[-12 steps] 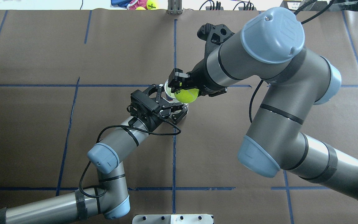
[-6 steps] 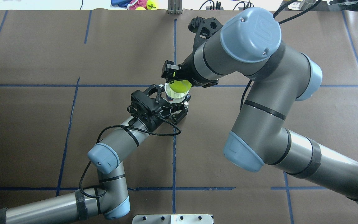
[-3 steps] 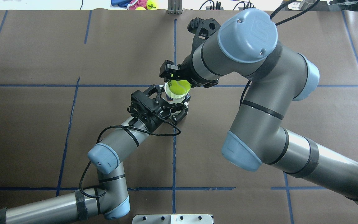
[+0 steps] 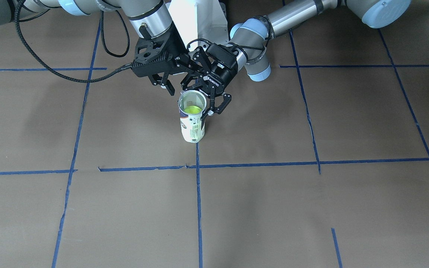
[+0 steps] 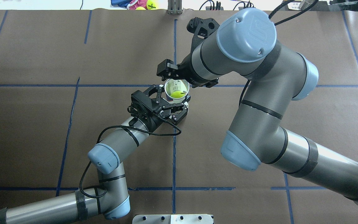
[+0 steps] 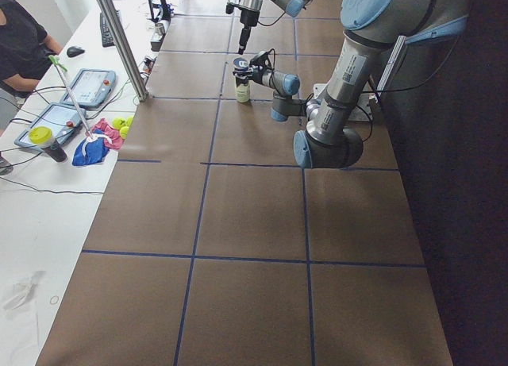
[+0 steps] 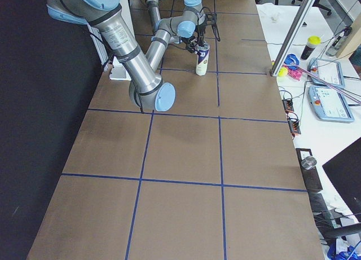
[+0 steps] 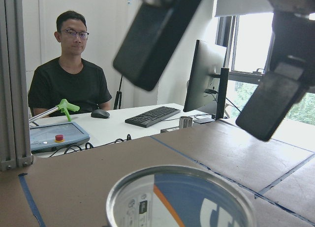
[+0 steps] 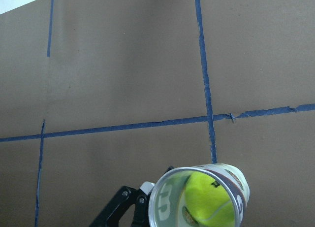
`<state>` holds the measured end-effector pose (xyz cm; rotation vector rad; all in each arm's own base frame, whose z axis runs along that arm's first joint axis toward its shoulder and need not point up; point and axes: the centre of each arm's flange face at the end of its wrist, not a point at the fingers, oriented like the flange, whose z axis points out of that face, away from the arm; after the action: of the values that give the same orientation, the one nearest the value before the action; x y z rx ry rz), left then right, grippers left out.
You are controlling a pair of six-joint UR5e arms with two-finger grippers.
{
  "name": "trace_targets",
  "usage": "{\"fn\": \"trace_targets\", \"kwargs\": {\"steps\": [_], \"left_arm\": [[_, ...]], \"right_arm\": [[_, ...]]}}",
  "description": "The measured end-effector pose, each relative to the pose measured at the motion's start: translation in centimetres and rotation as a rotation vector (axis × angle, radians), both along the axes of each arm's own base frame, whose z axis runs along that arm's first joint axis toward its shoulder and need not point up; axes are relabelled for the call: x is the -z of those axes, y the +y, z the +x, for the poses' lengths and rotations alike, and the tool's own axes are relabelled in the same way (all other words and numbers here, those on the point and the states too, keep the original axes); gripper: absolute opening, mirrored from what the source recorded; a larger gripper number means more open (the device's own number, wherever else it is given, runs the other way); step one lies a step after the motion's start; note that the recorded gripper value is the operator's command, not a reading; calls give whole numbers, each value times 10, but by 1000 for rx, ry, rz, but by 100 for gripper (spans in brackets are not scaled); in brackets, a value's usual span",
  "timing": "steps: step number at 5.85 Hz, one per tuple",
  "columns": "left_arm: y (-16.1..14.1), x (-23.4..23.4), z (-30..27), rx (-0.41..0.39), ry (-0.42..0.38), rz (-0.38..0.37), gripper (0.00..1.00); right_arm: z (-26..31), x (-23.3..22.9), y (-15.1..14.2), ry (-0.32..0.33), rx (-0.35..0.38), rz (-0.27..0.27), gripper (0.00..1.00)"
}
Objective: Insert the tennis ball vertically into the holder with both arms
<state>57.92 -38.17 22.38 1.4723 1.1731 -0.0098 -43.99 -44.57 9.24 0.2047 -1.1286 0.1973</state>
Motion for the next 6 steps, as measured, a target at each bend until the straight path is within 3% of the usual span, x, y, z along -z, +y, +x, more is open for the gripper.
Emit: {"fn": "trace_targets", "kwargs": {"steps": [3,6], "left_arm": [[1,9,-7,1,22,8,99],[7,36,-30,2,90,29,100]], "right_arm": [[20,-2,-15,-5,-5,0,100],[118,-36,-71,-26,57,-44,100]]}}
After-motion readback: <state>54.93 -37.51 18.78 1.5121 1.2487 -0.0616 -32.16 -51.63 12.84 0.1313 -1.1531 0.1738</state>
